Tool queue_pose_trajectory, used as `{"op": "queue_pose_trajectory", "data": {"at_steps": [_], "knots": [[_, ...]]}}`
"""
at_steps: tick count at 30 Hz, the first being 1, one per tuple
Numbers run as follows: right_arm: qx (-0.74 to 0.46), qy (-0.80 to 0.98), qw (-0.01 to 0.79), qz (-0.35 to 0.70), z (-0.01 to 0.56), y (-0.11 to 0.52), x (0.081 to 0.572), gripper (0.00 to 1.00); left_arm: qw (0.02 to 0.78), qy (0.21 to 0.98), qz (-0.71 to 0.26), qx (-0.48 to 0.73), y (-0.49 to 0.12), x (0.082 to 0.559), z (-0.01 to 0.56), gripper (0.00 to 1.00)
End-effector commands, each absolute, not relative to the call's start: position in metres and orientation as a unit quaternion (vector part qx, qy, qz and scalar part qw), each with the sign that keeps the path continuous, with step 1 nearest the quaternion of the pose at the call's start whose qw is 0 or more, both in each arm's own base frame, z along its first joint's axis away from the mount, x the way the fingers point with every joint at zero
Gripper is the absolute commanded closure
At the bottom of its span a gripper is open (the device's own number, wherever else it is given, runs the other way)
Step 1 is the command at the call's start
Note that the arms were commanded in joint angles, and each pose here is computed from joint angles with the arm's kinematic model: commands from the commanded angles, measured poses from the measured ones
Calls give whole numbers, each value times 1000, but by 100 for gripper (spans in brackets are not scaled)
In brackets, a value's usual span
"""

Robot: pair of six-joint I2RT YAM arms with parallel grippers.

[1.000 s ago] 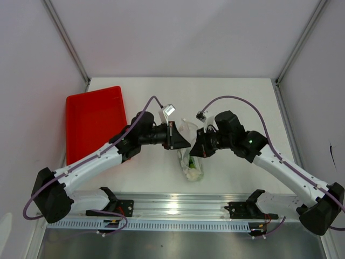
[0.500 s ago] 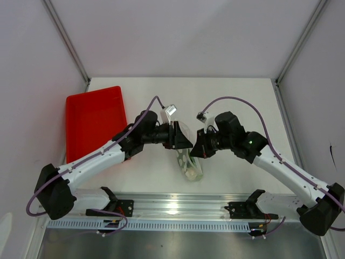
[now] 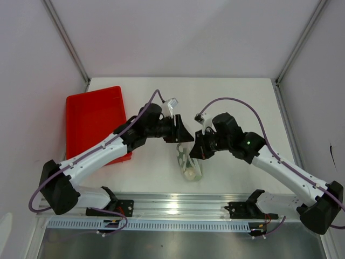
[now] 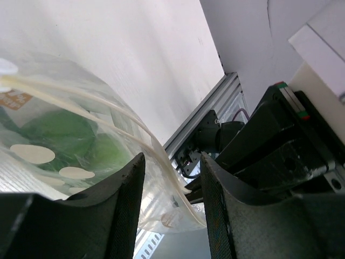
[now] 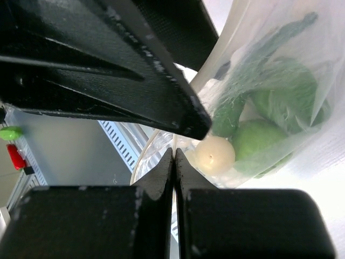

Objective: Place the food in the zip-top bag and seal the zipper
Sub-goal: Adjust the zipper food storage bag at the center of the board.

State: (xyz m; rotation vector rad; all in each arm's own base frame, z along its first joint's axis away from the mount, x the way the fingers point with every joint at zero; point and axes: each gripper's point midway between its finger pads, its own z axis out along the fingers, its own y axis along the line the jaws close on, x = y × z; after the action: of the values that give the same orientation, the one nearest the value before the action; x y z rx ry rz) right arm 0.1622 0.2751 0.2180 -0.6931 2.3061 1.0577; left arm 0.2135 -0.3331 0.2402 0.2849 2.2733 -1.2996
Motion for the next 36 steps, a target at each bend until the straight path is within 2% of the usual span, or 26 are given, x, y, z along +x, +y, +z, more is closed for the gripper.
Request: {"op": "queue_pose_trajectory", "data": {"at_steps": [1, 12, 16, 23, 25, 26, 27, 28, 29, 30, 33, 36], "knots": [[-266, 842, 271, 384, 224, 280, 168, 100, 249, 844, -464, 103, -334, 219, 244, 52], [-276, 847, 282, 356, 226, 280, 171, 100, 254, 862, -422, 121, -327, 222, 232, 60], [-278, 849, 283, 350, 226, 279, 172, 100, 252, 861, -424, 126, -331, 223, 232, 68], [-283, 845, 287, 350, 231, 282, 172, 100, 253, 859, -421, 144, -338, 225, 235, 73], [-284, 847, 283, 350, 229, 282, 172, 99, 256, 858, -415, 159, -338, 225, 236, 78], [-286, 845, 281, 353, 230, 283, 171, 95, 257, 859, -412, 165, -339, 226, 235, 80], [-286, 846, 280, 353, 230, 283, 171, 89, 260, 857, -407, 177, -339, 227, 234, 87], [-286, 847, 278, 353, 230, 283, 170, 74, 259, 858, -403, 183, -337, 227, 234, 90], [-283, 848, 278, 351, 230, 282, 171, 69, 261, 858, -400, 188, -338, 228, 235, 94], [-281, 849, 282, 348, 232, 281, 172, 58, 264, 857, -395, 201, -337, 229, 233, 100], [-279, 847, 290, 346, 238, 277, 171, 47, 266, 845, -401, 233, -339, 226, 236, 99], [-279, 850, 295, 335, 242, 267, 168, 42, 269, 826, -415, 272, -340, 221, 242, 99]]}}
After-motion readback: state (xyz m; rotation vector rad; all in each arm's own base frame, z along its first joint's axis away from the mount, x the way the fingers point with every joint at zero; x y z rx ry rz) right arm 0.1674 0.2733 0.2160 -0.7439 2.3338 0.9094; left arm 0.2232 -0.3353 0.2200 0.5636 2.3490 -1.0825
